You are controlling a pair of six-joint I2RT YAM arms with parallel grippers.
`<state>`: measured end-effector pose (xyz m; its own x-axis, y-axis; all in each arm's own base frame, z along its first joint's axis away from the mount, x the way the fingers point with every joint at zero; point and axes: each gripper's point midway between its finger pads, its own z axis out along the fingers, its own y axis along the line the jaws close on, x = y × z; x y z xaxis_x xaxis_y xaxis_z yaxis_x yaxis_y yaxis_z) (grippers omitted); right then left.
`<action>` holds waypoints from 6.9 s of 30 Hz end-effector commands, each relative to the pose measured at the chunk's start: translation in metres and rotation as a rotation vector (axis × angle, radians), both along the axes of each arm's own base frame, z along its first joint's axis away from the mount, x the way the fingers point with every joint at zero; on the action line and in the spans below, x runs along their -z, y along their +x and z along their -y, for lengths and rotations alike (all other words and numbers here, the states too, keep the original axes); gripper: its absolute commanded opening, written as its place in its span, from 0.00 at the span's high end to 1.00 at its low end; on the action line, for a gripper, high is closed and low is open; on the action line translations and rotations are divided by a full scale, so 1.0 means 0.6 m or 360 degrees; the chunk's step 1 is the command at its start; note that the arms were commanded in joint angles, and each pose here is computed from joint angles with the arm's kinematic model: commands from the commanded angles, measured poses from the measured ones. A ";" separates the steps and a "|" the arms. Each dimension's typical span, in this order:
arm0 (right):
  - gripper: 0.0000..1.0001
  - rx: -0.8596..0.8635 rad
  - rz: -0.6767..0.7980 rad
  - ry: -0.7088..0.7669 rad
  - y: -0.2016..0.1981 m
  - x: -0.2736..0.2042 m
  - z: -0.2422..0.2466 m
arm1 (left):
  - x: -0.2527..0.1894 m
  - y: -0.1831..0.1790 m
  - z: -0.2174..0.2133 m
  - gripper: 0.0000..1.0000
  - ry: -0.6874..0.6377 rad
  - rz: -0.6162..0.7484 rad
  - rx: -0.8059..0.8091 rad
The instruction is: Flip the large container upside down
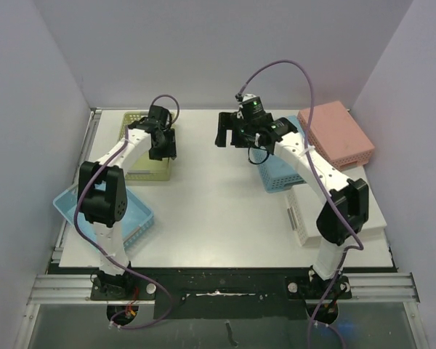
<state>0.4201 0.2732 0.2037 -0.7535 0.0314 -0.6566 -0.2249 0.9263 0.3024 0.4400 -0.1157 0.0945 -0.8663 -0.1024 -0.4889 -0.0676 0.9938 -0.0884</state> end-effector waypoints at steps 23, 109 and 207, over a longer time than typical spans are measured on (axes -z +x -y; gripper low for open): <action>0.04 0.0628 0.0280 0.0013 -0.098 -0.107 0.266 | -0.383 -0.117 0.321 1.00 -0.1766 0.0403 0.0703; 0.00 0.0221 -0.0133 0.0081 -0.173 0.071 0.111 | -0.107 -0.225 -0.176 0.27 -0.0031 0.0359 -0.0834; 0.02 0.0325 0.0254 0.0089 -0.159 -0.129 0.199 | -0.138 -0.285 0.154 0.51 -0.1750 0.0212 0.0083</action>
<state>0.3211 0.1270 0.2704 -0.6339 0.2258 -0.7397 -0.0070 0.9547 0.2974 0.2661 -0.2131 0.1782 -0.8211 -0.5634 -0.0919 -0.0324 0.2068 -0.9778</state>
